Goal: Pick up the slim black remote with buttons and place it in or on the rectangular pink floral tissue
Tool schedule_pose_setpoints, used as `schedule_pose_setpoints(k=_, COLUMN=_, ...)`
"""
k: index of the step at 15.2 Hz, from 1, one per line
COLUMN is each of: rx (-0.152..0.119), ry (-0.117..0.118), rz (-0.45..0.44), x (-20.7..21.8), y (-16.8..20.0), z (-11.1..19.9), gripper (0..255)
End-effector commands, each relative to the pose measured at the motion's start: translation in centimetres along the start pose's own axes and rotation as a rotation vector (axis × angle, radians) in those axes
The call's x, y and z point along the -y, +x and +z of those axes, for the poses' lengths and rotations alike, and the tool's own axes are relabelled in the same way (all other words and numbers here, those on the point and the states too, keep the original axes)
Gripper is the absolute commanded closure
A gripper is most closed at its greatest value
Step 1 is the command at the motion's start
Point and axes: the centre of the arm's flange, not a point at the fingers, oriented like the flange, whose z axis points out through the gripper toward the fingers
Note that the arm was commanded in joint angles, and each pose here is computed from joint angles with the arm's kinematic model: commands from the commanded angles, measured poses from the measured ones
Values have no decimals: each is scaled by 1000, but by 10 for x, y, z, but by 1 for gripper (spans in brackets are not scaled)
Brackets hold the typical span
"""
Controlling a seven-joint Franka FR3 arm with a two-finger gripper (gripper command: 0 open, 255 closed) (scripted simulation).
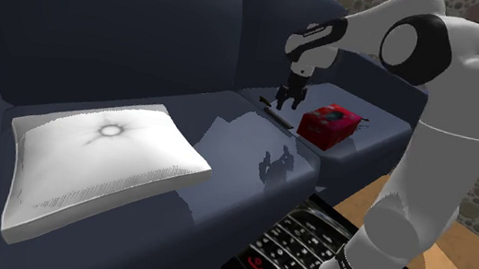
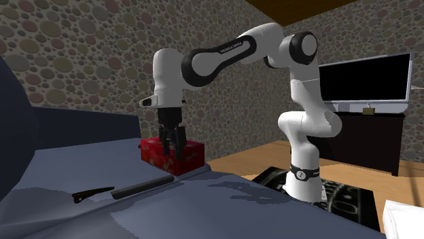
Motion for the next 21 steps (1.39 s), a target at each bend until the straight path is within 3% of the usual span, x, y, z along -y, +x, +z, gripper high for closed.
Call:
schedule_pose_setpoints(k=1, rx=-2, ry=4, rz=14, x=-17, y=13, z=13, gripper=0)
schedule_pose_setpoints(k=6, rx=-7, ry=13, rz=49, x=-62, y=51, z=44, gripper=0)
schedule_pose_setpoints(k=14, rx=-7, ry=13, rz=51, x=-63, y=53, z=85, gripper=0)
schedule_pose_setpoints(k=21, rx=-7, ry=13, rz=51, x=-63, y=53, z=85, gripper=0)
